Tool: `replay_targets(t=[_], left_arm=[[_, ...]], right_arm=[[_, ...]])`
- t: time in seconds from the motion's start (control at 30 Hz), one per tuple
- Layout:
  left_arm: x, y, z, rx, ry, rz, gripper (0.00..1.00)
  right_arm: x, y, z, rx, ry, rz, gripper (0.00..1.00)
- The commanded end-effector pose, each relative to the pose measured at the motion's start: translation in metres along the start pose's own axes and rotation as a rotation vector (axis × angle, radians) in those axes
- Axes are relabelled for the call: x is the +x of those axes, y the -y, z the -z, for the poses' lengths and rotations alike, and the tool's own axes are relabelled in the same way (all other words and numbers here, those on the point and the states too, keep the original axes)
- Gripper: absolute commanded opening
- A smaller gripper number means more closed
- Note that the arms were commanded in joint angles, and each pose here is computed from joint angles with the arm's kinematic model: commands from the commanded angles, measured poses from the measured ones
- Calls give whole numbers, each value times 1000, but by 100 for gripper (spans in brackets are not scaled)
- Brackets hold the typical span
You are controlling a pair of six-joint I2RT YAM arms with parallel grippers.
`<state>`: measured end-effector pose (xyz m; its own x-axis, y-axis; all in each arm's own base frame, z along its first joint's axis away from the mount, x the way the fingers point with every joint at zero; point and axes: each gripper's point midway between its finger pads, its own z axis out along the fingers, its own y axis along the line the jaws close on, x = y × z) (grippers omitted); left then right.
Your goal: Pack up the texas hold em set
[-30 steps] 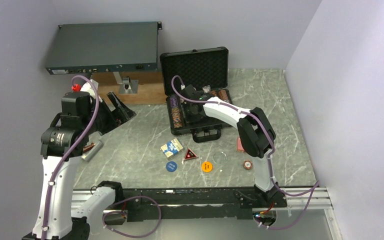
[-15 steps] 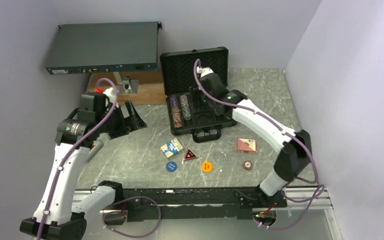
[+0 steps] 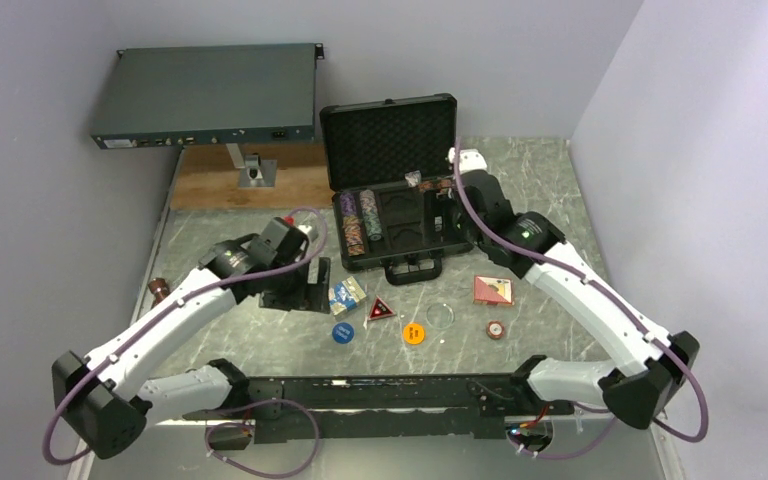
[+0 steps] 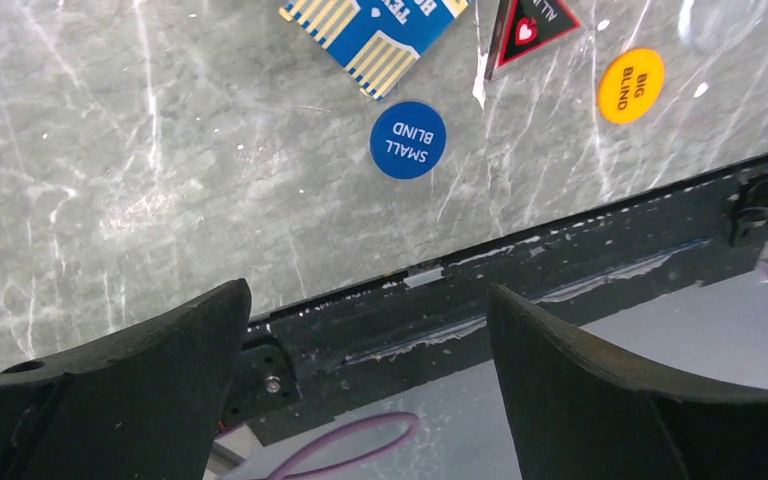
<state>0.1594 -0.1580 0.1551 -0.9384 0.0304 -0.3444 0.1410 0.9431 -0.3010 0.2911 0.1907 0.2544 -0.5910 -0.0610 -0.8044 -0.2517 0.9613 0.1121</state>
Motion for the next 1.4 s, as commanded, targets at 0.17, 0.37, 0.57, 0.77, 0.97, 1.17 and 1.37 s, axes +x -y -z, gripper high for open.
replay_targets(t=[0.17, 0.37, 0.57, 0.77, 0.97, 1.17, 1.37], left_arm=[[13, 30, -56, -2, -11, -152, 100], [19, 42, -86, -37, -46, -208, 94], [28, 45, -111, -40, -94, -234, 86], [38, 37, -129, -66, -133, -241, 77], [49, 24, -139, -101, -162, -249, 72], [50, 22, -142, -93, -146, -255, 70], [51, 18, -145, -104, -138, -266, 68]], right_arm=[[14, 35, 42, 104, 18, -76, 94], [19, 45, 58, 120, 20, -62, 95], [19, 46, 67, 109, 22, -58, 93], [18, 46, 71, 100, 32, -64, 92], [21, 44, 70, 90, 29, -88, 90], [23, 43, 72, 83, 29, -94, 90], [21, 44, 72, 89, 32, -79, 90]])
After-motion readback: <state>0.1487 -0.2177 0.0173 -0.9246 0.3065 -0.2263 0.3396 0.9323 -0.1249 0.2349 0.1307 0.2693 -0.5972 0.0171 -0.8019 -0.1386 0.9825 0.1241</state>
